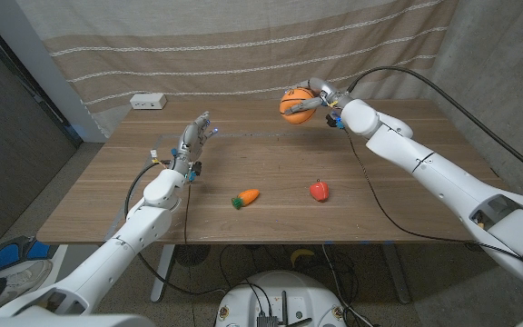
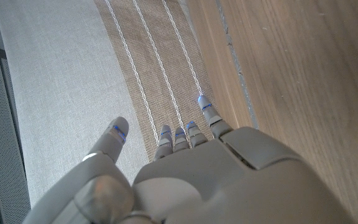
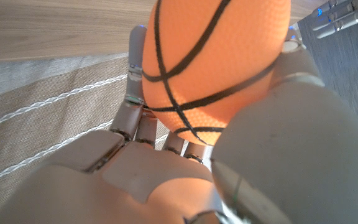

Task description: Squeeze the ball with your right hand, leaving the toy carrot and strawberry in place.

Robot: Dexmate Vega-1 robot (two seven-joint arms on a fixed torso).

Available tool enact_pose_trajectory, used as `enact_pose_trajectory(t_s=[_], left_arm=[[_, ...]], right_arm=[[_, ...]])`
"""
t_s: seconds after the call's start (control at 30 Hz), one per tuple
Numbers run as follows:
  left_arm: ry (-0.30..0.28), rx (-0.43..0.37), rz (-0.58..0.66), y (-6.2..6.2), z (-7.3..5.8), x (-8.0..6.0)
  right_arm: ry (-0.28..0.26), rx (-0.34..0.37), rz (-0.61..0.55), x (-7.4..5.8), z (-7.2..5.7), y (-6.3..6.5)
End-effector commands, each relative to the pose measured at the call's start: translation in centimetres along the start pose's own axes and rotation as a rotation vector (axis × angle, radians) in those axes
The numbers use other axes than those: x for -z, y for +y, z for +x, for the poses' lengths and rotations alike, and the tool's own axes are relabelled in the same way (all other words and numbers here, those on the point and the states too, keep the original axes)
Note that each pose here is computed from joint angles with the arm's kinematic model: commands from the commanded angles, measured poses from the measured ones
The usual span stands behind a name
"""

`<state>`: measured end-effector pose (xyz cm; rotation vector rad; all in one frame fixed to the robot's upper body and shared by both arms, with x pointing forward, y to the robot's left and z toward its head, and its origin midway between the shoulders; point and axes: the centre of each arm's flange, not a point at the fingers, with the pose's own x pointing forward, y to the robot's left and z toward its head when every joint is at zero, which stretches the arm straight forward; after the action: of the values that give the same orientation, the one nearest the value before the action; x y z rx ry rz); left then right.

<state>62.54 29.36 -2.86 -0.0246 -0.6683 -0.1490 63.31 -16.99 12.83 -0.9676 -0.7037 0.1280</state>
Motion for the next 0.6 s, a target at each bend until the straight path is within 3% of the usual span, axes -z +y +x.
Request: enact_pose_trajectory(t_s=[0.03, 0.6], left_arm=[[0.004, 0.007, -0.001, 0.0, 0.3, 0.0], [0.005, 0.019, 0.008, 0.0, 0.5, -0.1]], right_arm=[[-0.029, 0.126, 0.140, 2.1, -2.0, -1.1], [-0.034, 0.249, 0.311, 5.2, -4.3, -1.7]])
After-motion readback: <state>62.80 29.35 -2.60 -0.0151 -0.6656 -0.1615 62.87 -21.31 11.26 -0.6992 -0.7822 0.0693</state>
